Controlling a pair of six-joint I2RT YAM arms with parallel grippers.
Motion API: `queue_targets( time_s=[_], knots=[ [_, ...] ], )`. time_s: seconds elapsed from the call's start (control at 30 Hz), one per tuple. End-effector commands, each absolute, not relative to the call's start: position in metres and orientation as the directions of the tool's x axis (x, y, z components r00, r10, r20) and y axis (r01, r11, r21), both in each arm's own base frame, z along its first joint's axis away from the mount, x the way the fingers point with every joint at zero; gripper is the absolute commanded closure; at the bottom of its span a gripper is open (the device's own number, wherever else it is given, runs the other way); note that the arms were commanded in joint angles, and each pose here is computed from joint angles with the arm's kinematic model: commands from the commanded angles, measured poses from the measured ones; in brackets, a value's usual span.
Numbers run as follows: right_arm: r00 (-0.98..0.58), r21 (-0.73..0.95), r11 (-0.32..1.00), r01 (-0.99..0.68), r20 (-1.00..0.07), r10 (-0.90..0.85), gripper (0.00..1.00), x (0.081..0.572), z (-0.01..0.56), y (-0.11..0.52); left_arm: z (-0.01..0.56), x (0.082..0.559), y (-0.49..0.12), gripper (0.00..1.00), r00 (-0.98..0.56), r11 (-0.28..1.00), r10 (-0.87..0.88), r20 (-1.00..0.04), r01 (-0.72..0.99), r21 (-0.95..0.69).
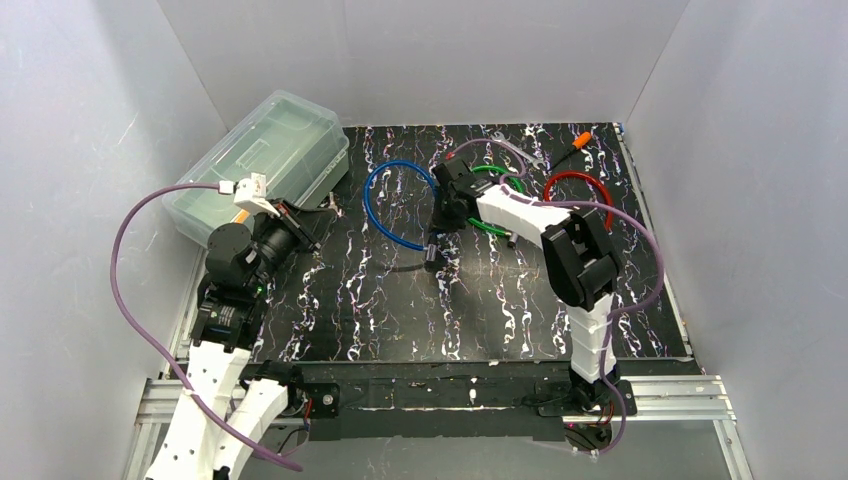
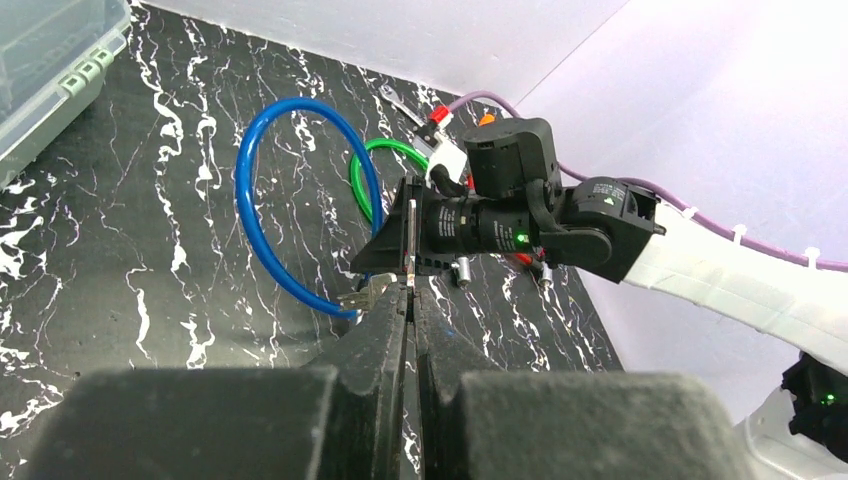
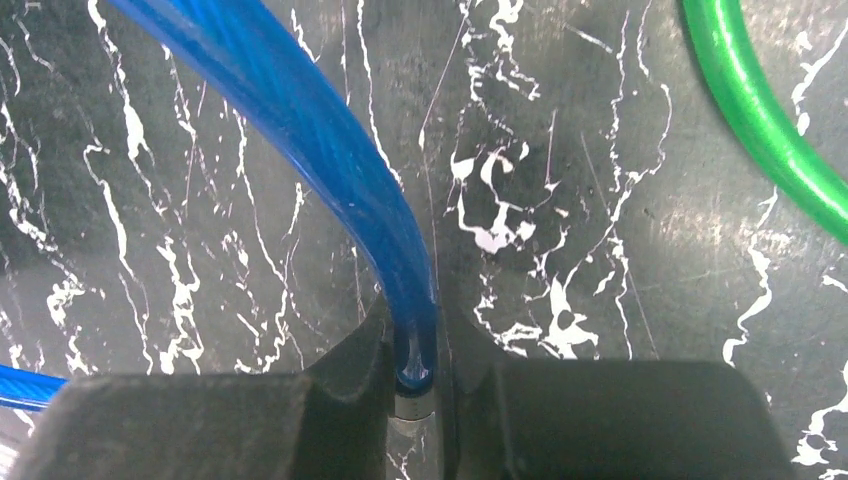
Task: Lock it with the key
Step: Place the lock at the center of the board.
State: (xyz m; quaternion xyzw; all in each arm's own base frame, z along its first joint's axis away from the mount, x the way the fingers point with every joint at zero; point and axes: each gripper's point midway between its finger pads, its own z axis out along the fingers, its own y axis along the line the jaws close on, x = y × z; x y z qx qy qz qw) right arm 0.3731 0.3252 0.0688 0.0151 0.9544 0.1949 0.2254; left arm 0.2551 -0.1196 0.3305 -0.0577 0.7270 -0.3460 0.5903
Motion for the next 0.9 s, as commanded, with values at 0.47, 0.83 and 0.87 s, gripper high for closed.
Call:
queue_targets(
  time_s=[0.47,0.83,0.87],
  knots=[
    [-0.888,0.399,0.917,-0.013,-0.425,0.173,0.80,0.400,0.060,0.349,0.319,0.255,-0.104,1.00,-0.270,0.785,-0.504,-0.821,0.254,-0.565],
    [-0.900,0.436,0.899,0.034,-0.377,0.217,0.62,0.390,0.058,0.351,0.318,0.259,-0.098,1.00,-0.262,0.819,-0.470,-0.843,0.227,-0.528],
    [-0.902,0.447,0.894,0.036,-0.370,0.221,0.62,0.389,0.060,0.353,0.318,0.259,-0.098,1.00,-0.265,0.819,-0.469,-0.843,0.229,-0.527]
  ],
)
